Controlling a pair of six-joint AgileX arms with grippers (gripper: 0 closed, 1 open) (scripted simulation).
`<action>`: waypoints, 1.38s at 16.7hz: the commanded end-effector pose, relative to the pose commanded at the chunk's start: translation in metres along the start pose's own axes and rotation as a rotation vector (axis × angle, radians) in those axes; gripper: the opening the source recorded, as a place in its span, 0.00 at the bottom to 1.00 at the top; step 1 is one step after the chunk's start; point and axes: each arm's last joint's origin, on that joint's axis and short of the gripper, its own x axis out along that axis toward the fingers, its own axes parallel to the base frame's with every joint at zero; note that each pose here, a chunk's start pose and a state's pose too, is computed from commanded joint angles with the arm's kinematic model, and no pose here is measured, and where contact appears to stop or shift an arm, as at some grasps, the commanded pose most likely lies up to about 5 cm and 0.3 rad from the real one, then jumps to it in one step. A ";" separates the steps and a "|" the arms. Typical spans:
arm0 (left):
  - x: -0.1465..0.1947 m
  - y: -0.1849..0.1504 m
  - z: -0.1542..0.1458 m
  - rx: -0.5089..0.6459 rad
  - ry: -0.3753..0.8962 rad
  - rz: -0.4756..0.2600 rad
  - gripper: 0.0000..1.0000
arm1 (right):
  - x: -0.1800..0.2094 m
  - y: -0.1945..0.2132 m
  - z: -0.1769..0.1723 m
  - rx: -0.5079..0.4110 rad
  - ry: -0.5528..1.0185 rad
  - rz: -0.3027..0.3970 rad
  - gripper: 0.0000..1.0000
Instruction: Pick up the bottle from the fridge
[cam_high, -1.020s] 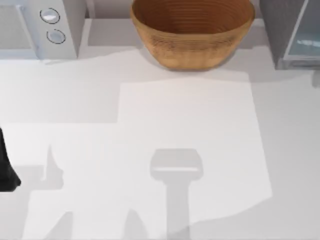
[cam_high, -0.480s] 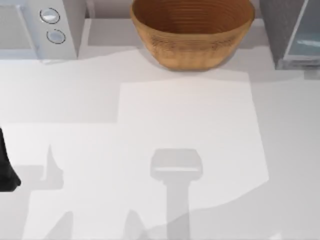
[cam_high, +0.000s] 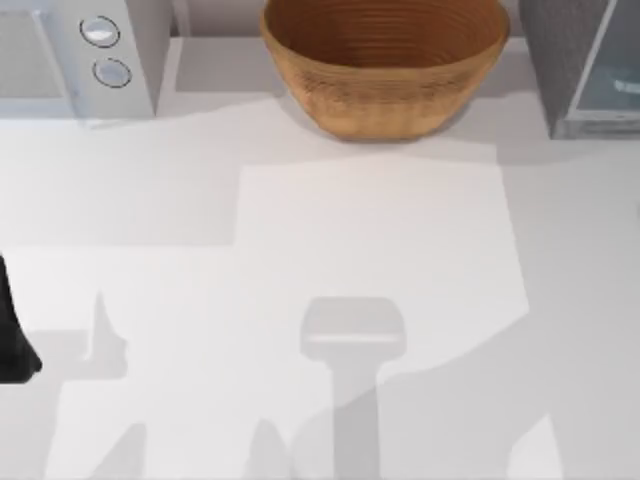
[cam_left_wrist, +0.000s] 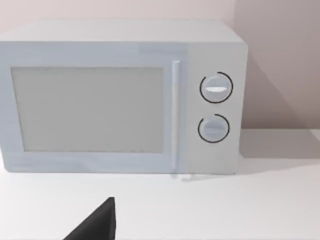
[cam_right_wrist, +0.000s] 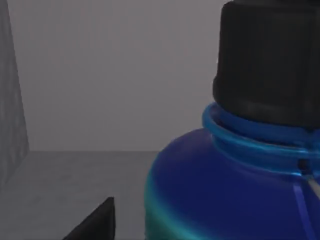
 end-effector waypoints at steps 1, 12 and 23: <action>0.000 0.000 0.000 0.000 0.000 0.000 1.00 | 0.003 0.000 0.000 0.000 0.003 0.000 1.00; 0.000 0.000 0.000 0.000 0.000 0.000 1.00 | 0.005 0.001 0.000 0.001 0.004 0.000 0.47; 0.000 0.000 0.000 0.000 0.000 0.000 1.00 | 0.005 0.001 0.000 0.001 0.004 0.000 0.00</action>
